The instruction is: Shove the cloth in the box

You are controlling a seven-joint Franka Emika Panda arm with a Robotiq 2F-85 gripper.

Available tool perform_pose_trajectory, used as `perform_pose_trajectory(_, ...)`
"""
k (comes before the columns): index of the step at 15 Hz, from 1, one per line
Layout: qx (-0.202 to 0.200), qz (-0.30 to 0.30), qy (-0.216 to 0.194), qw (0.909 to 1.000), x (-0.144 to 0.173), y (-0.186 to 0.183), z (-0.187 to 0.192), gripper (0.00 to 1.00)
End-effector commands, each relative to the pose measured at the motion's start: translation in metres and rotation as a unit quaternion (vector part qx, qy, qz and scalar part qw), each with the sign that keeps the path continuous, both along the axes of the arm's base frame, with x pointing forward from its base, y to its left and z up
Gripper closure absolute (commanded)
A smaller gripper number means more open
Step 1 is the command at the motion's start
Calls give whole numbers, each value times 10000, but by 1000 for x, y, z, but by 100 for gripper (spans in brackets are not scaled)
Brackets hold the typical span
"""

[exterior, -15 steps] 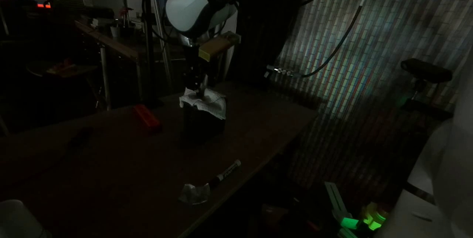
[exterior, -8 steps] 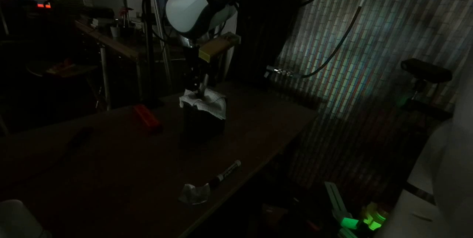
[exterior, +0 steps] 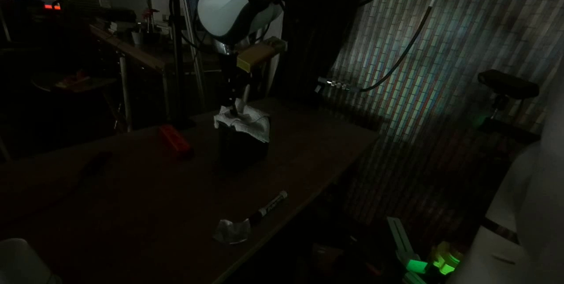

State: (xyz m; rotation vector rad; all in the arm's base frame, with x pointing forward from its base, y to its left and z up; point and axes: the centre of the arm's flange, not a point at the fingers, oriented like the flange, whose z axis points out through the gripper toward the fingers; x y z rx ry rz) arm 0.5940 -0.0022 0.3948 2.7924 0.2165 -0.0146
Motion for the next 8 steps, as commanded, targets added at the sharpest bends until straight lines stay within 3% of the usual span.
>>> perform_pose_trajectory(1,65,2,-90,9999,-4,-2,18,0)
perform_pose_trajectory(8,127,-54,-213,9997,-8,-6,34,0)
